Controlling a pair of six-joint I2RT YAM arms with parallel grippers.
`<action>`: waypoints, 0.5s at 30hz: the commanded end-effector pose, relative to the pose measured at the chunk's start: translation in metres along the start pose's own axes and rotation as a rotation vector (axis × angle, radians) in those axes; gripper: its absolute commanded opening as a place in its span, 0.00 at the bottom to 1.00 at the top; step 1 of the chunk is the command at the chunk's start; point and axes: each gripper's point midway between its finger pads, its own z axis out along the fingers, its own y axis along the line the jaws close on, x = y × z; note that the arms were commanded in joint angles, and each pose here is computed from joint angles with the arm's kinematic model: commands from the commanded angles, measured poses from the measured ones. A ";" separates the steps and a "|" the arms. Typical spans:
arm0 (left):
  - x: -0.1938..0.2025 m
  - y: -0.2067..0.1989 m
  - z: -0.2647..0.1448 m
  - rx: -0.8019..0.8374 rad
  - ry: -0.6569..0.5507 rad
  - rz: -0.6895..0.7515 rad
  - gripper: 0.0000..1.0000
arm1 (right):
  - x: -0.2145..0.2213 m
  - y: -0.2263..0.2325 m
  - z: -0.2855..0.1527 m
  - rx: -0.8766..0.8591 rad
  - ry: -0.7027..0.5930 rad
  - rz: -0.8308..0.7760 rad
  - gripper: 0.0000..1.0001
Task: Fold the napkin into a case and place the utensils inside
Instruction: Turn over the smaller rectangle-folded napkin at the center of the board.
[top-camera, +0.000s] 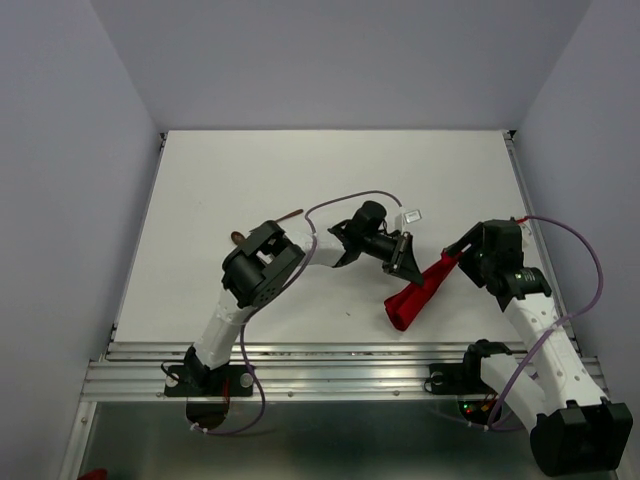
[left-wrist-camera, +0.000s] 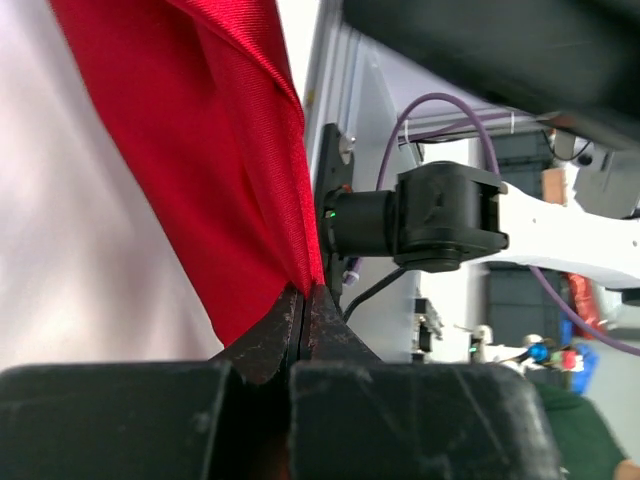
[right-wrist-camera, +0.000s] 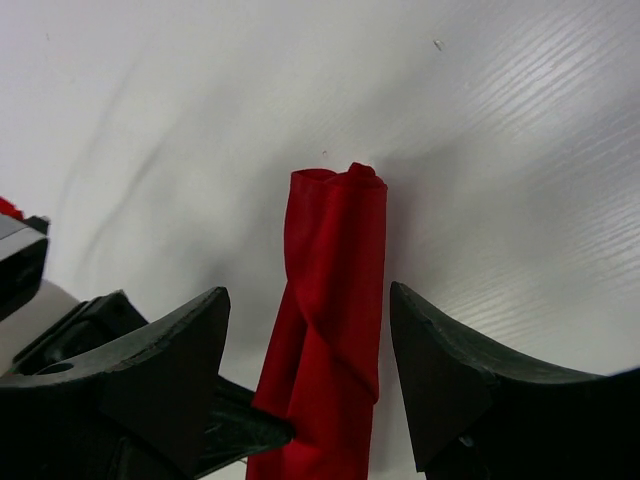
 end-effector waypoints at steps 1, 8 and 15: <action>0.002 -0.004 -0.003 0.090 0.005 -0.001 0.00 | -0.021 0.008 -0.009 -0.010 -0.064 -0.010 0.70; 0.008 0.014 -0.007 0.087 0.000 -0.033 0.00 | -0.018 0.005 -0.005 0.004 -0.052 -0.016 0.71; 0.005 0.022 -0.019 0.087 -0.021 -0.040 0.00 | -0.014 0.002 -0.001 0.015 -0.040 -0.019 0.71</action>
